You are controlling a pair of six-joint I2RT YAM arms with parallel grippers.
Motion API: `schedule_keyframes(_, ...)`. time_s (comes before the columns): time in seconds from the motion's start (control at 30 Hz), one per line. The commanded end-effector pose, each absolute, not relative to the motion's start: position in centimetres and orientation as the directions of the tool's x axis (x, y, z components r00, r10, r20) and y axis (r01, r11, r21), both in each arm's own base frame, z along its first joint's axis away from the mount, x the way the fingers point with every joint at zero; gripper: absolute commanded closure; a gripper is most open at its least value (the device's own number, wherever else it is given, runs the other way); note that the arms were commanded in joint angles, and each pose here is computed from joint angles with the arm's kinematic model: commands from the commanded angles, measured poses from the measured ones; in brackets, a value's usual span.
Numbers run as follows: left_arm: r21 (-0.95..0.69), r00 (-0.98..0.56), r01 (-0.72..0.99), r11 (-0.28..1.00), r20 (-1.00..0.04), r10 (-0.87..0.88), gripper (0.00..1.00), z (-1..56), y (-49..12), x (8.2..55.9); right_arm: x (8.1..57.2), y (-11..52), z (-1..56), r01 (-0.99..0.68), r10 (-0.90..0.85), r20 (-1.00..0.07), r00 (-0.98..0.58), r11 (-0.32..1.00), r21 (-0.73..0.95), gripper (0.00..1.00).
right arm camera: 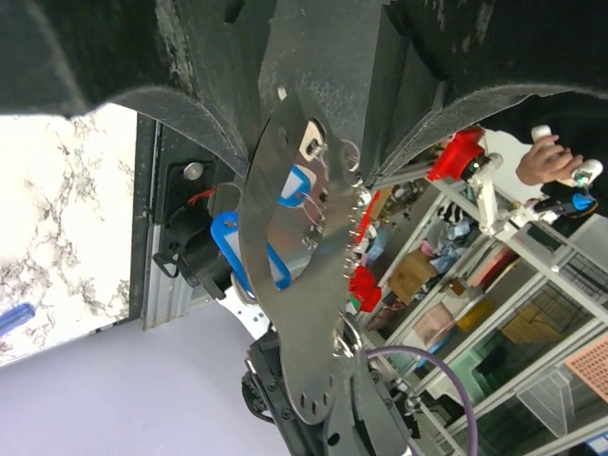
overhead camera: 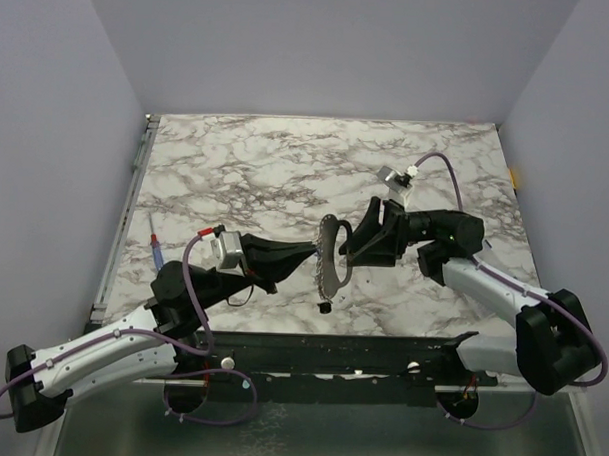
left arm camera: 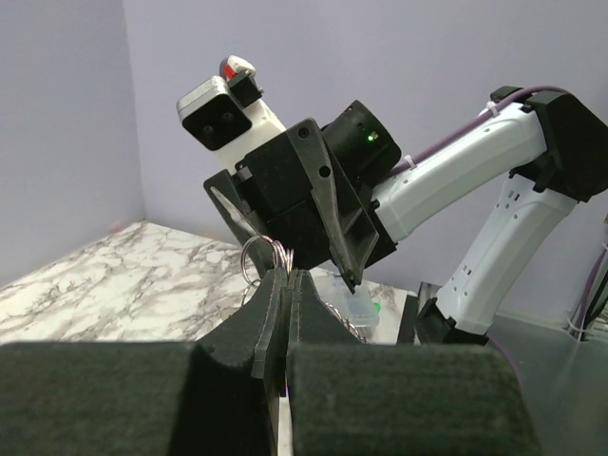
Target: Put the keys on the keyring
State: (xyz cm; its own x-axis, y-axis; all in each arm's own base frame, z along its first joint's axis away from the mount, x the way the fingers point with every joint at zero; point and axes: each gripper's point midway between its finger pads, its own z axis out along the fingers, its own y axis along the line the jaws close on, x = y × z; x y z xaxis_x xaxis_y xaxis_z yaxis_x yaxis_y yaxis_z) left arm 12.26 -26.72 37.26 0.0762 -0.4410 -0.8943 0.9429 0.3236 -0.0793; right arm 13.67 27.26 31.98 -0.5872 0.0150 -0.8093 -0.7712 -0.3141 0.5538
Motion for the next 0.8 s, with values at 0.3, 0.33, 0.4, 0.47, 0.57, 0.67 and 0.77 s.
schedule_keyframes(0.3, -0.136, 0.072, 0.924, 0.356, -0.855, -0.514, 1.00, 37.1, -26.7, 13.5, 14.0, 27.4, 33.4, -0.762, 0.048, -0.792, -0.609, -0.311, 0.568, 0.89)
schedule_keyframes(0.33, -0.146, 0.066, 0.921, 0.361, -0.855, -0.515, 1.00, 36.9, -26.6, 13.7, 14.3, 27.5, 33.4, -0.754, 0.042, -0.781, -0.623, -0.296, 0.586, 0.96)
schedule_keyframes(0.4, -0.175, 0.056, 0.907, 0.383, -0.851, -0.522, 0.98, 36.4, -26.3, 14.2, 14.8, 27.7, 33.1, -0.748, 0.030, -0.768, -0.640, -0.250, 0.614, 0.99)
schedule_keyframes(0.47, -0.195, 0.050, 0.893, 0.405, -0.852, -0.522, 0.68, 35.8, -25.8, 14.5, 15.2, 27.8, 32.9, -0.754, 0.025, -0.765, -0.643, -0.194, 0.628, 0.99)
schedule_keyframes(0.57, -0.250, 0.023, 0.855, 0.455, -0.857, -0.515, 0.36, 34.5, -24.7, 15.2, 15.8, 27.6, 33.1, -0.765, 0.033, -0.766, -0.642, -0.099, 0.637, 0.99)
schedule_keyframes(0.67, -0.277, 0.001, 0.826, 0.490, -0.870, -0.493, 0.39, 33.2, -23.6, 15.4, 15.9, 27.4, 33.3, -0.762, 0.023, -0.762, -0.648, -0.048, 0.646, 0.99)
schedule_keyframes(0.77, -0.281, -0.039, 0.809, 0.516, -0.902, -0.429, 0.51, 31.2, -23.5, 15.5, 15.6, 27.3, 32.9, -0.735, 0.003, -0.735, -0.678, -0.035, 0.677, 0.99)
